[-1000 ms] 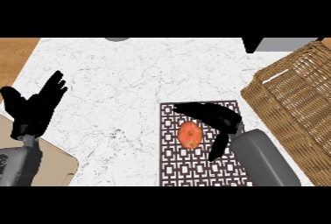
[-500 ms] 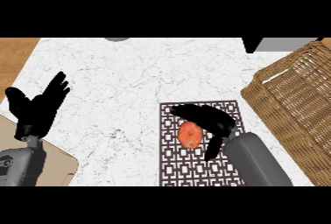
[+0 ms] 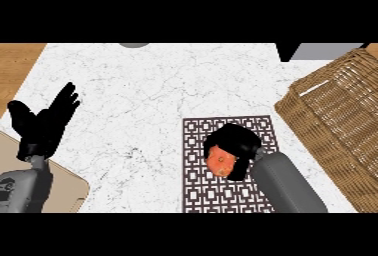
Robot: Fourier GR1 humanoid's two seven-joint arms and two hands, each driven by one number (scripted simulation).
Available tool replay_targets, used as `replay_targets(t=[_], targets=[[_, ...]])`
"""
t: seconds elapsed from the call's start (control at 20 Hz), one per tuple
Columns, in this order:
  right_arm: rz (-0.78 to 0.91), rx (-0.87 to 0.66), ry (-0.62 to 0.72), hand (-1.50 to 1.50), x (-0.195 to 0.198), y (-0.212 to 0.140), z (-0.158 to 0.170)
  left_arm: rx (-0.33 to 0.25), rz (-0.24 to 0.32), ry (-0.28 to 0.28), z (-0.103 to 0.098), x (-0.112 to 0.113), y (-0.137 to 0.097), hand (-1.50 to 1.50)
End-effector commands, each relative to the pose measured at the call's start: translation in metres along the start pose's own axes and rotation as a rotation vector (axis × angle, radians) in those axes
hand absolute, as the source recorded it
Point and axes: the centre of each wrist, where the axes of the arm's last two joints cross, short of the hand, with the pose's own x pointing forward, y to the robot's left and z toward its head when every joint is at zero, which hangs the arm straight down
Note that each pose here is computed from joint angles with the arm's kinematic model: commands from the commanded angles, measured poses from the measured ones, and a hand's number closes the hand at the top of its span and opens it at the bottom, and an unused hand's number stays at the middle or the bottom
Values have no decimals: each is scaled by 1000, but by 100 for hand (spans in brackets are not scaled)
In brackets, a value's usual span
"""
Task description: Pick the squash from the placemat and place it in the basket
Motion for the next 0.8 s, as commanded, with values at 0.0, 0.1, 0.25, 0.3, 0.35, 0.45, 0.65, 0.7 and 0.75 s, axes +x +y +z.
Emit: replay_targets(t=[0.0, 0.1, 0.25, 0.3, 0.35, 0.45, 0.65, 0.7, 0.75], targets=[[9, 15, -6, 150, 8, 23, -1, 16, -8, -4, 0, 7, -1, 0], [27, 38, -13, 150, 4, 23, -6, -7, 4, -6, -2, -8, -7, 0], [35, 48, -18, 150, 1, 21, -16, -7, 7, -6, 4, -9, -6, 0], [30, 44, -16, 150, -7, 11, -4, -5, 6, 9, 4, 12, -1, 0], [-50, -47, 183, 150, 12, 7, -14, 2, -2, -16, 6, -7, 8, 0], [-162, -187, 485, 150, -12, 14, 2, 25, -4, -8, 2, 3, 9, 0], [-328, -408, 872, 150, -34, 7, 26, 36, 10, 22, 7, -8, 11, 0], [-347, -448, 934, 150, -32, 1, 24, 16, 13, 7, 5, -6, 1, 0], [-371, -493, 1004, 150, -32, -5, 23, 20, 6, 9, 4, -4, 9, 0]])
